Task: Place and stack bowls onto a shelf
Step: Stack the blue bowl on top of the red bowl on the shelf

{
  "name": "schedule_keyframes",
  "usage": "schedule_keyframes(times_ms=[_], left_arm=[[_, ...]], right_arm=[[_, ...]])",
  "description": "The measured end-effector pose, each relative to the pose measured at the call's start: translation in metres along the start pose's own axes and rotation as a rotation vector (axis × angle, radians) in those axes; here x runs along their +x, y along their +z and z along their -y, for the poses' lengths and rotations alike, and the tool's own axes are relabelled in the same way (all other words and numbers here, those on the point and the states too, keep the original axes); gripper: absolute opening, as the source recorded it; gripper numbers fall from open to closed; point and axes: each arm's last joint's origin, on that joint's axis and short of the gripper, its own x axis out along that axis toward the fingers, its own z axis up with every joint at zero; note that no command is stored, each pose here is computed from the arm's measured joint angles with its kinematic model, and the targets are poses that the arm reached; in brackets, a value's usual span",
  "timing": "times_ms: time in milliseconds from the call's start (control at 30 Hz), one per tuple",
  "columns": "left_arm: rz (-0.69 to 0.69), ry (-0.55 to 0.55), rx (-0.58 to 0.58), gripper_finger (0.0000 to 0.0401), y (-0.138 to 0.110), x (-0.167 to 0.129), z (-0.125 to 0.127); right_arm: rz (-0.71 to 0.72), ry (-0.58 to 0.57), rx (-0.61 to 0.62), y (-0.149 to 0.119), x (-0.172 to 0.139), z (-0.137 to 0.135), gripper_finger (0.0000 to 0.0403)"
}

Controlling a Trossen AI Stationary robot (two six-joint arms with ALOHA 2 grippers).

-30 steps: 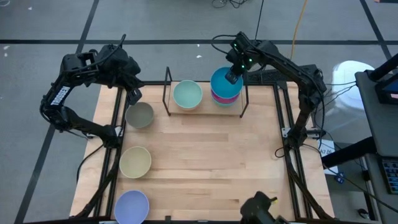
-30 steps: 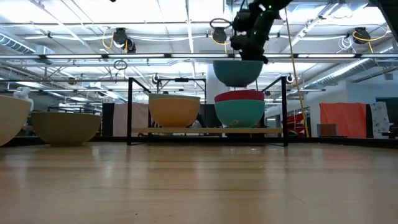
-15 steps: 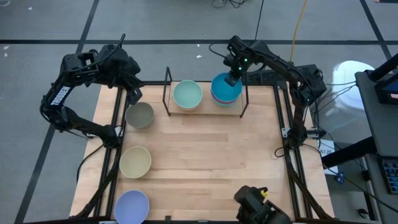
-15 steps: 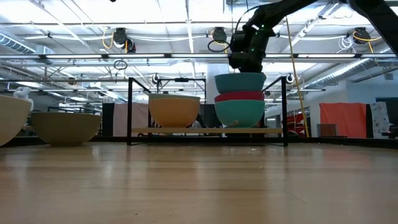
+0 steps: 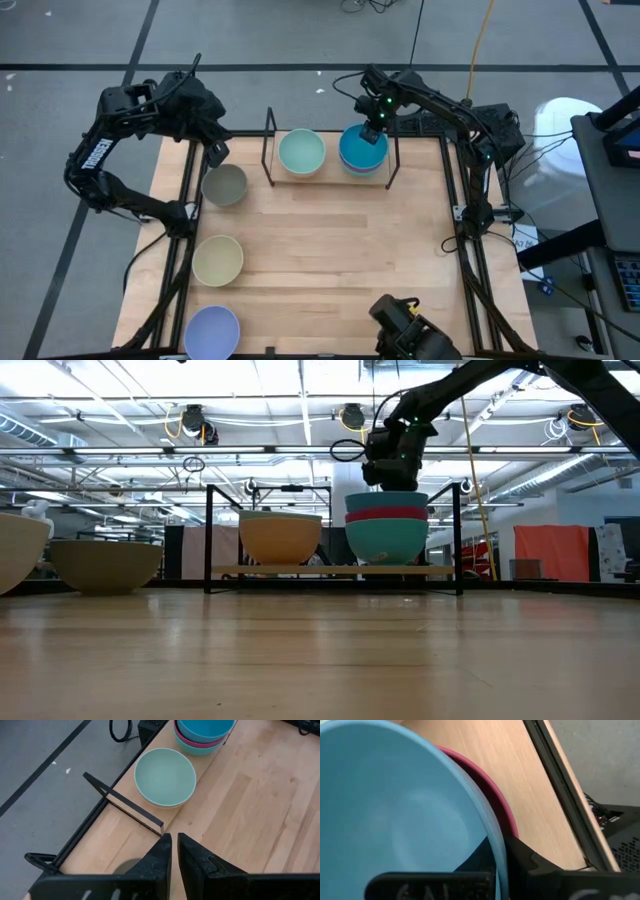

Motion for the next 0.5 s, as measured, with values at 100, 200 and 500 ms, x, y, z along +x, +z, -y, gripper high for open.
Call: schedule_keyframes(times_ms=[100,200,500], left_arm=[[0.000,0.001,0.000,0.0037,0.0000,0.0000,-0.0001],[0.000,0.000,0.000,0.0037,0.0000,0.0000,-0.0001],[0.000,0.000,0.000,0.0037,0.0000,0.0000,-0.0001]], right_arm=[[-0.011,0.003,0.005,-0.0031,0.0035,0.0021,0.0007],[-0.018,0.003,0.002,-0.0046,0.0053,0.0022,0.0016],[0.007,-0.010,-0.049,-0.0013,0.0063,-0.0010,0.0090]])
